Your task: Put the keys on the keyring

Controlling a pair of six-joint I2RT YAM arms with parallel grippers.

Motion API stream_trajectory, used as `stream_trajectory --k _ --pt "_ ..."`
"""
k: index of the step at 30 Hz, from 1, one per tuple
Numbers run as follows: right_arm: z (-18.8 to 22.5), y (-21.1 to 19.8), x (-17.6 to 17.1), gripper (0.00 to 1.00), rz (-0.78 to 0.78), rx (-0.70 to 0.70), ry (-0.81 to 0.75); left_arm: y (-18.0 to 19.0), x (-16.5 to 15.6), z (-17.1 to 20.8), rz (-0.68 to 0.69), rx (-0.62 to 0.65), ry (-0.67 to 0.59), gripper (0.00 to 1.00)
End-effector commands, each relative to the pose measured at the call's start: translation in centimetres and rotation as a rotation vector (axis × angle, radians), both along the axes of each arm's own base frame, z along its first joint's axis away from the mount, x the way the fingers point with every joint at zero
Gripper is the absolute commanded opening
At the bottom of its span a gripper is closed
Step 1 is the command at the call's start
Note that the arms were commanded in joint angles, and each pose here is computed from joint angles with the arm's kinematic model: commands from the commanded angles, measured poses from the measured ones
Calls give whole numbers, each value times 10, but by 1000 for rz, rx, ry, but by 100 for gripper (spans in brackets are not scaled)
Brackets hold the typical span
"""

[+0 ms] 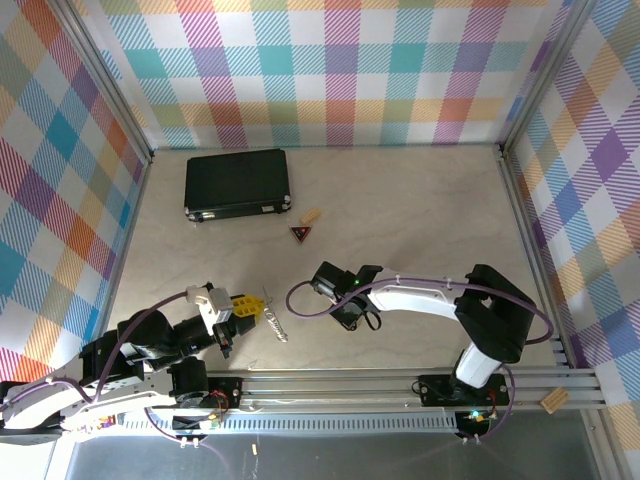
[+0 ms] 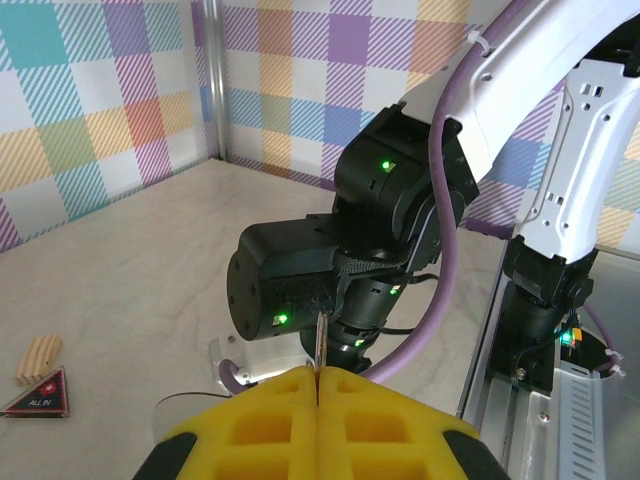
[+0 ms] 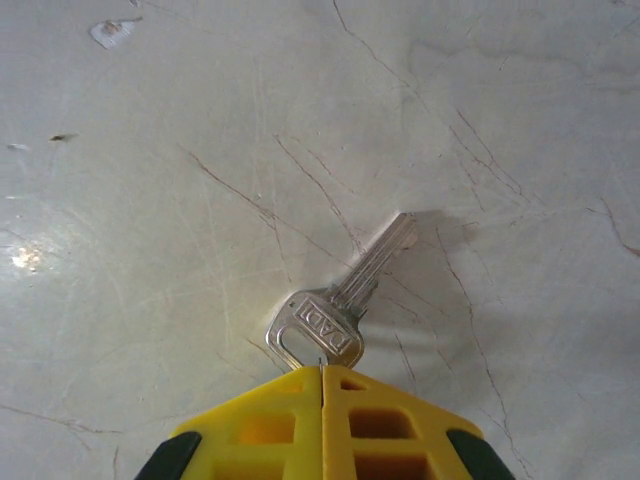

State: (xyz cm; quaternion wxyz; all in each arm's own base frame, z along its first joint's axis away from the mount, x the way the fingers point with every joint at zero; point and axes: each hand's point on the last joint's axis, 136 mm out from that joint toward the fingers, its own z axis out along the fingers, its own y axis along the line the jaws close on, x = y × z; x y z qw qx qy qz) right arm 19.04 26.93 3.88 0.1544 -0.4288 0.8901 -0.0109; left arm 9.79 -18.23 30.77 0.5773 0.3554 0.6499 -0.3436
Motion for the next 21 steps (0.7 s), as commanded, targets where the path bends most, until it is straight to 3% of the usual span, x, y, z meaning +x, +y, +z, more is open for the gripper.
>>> stream_trajectory --k 1,10,21 --pt "11 8 -9 0 18 76 20 4 0 17 9 -58 -23 0" --pt "66 35 -30 0 151 370 28 1 -3 17 -16 -57 -19 0" --pt "208 46 -94 0 606 888 -125 -15 -7 11 -67 21 9 0"
